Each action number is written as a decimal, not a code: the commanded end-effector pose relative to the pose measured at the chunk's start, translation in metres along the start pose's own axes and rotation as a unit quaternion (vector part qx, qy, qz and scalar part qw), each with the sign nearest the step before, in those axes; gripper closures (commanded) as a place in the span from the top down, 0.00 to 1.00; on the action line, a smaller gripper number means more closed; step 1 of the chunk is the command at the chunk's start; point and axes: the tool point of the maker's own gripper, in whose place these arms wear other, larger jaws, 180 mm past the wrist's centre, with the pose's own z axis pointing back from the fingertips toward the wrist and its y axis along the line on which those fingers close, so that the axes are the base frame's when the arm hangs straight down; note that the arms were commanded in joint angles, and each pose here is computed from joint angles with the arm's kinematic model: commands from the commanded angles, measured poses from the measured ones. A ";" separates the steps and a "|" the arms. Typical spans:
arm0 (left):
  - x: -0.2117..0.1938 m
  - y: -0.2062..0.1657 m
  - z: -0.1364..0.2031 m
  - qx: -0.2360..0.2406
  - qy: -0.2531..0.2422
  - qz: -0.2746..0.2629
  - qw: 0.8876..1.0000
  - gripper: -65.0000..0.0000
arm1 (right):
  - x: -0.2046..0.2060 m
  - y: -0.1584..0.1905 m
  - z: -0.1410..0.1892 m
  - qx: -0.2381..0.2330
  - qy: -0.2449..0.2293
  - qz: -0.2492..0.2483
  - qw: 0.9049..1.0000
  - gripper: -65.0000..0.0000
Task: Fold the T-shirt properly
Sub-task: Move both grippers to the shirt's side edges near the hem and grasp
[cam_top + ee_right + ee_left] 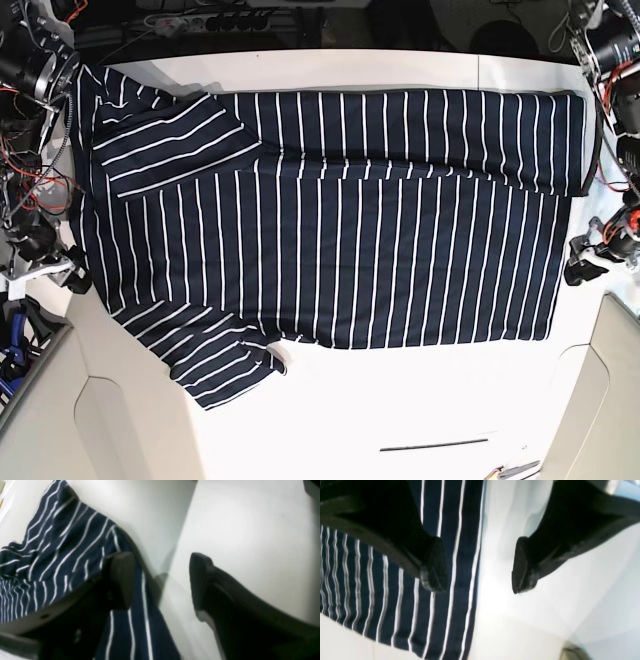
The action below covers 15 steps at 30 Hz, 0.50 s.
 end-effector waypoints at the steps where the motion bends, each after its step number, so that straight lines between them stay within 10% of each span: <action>1: 0.026 0.001 0.000 -0.001 -0.031 -0.002 1.000 0.66 | 0.030 0.003 0.003 0.006 -0.035 0.006 0.999 0.53; 15: 0.021 -0.009 -0.035 0.004 -0.013 0.008 1.000 0.66 | 0.007 0.026 -0.011 0.027 -0.019 -0.004 0.999 0.53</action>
